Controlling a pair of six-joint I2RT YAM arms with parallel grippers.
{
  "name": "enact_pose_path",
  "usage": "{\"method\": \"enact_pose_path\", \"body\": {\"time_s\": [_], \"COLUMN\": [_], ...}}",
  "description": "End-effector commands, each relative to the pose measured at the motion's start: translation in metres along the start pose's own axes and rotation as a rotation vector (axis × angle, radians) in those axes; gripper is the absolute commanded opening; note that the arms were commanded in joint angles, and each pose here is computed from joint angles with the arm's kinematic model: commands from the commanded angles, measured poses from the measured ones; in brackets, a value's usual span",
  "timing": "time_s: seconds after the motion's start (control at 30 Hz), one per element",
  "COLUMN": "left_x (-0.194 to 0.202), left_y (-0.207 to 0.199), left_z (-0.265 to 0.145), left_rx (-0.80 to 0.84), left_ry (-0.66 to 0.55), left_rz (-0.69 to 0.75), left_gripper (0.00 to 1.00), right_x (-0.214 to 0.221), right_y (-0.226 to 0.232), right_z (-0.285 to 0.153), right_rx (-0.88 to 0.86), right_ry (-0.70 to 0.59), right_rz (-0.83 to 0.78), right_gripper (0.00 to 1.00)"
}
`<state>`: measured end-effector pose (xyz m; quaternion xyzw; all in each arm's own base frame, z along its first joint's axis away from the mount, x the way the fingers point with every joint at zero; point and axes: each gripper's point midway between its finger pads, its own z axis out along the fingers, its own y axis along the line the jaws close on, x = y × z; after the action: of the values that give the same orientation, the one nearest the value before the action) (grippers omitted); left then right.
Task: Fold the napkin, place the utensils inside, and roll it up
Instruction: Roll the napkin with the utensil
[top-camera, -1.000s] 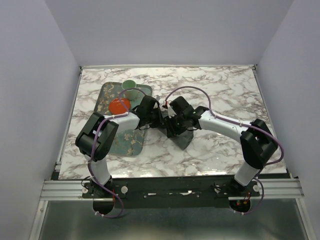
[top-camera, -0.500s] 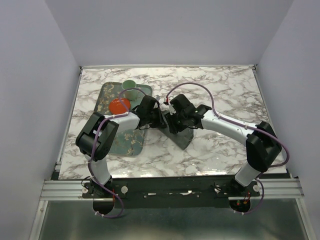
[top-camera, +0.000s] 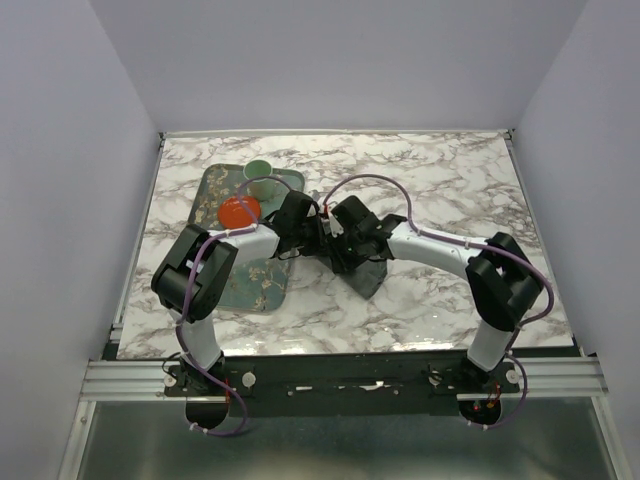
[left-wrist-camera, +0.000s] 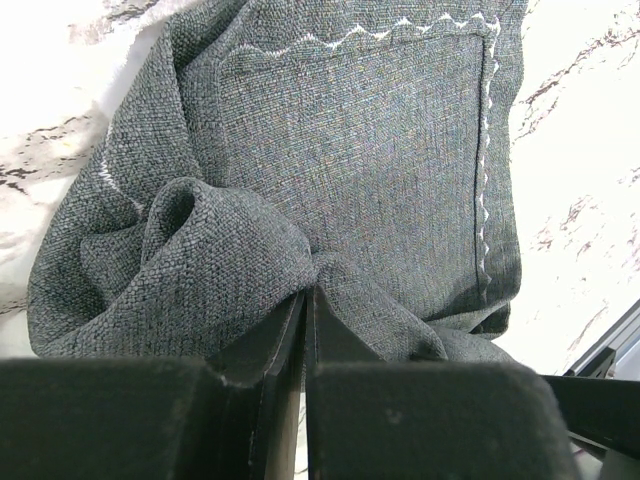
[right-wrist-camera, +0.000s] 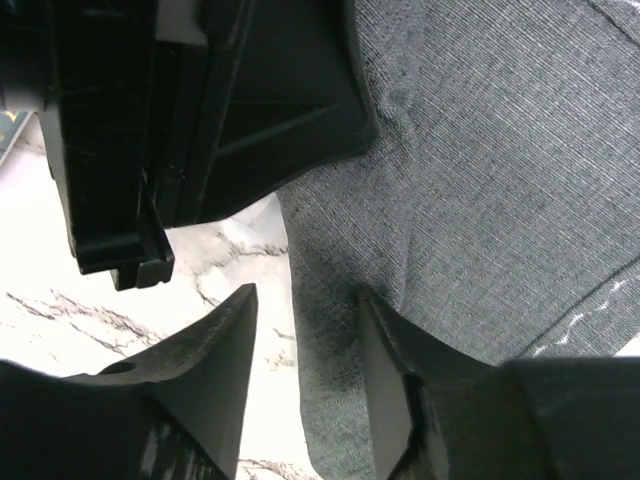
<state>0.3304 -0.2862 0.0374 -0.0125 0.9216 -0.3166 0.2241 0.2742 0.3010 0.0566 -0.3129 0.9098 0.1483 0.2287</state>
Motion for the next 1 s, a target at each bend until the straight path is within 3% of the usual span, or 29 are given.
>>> {"method": "enact_pose_path", "body": {"time_s": [0.0, 0.17, 0.47, 0.73, 0.97], "left_x": [0.018, 0.018, 0.018, 0.016, -0.014], "left_y": [0.038, 0.037, 0.033, 0.023, 0.006], "left_z": [0.005, 0.006, 0.007, 0.009, -0.001], "left_rx": [-0.128, -0.124, -0.113, -0.066, -0.001], "left_ry": [0.057, 0.060, 0.072, 0.089, 0.063], "left_rz": [-0.006, -0.006, -0.004, -0.026, -0.033], "left_gripper": [0.13, 0.13, 0.13, 0.15, 0.25], "right_x": [0.012, 0.025, 0.052, 0.078, 0.083], "right_y": [-0.002, -0.004, -0.038, -0.051, -0.030], "right_z": [0.014, 0.029, 0.040, 0.052, 0.056], "right_rx": [0.003, 0.043, 0.332, 0.422, 0.299], "right_ry": [0.006, 0.031, 0.036, 0.077, 0.082], "right_rz": [-0.037, -0.065, -0.080, -0.044, 0.000], "right_gripper": [0.56, 0.59, 0.57, 0.38, 0.13]}}
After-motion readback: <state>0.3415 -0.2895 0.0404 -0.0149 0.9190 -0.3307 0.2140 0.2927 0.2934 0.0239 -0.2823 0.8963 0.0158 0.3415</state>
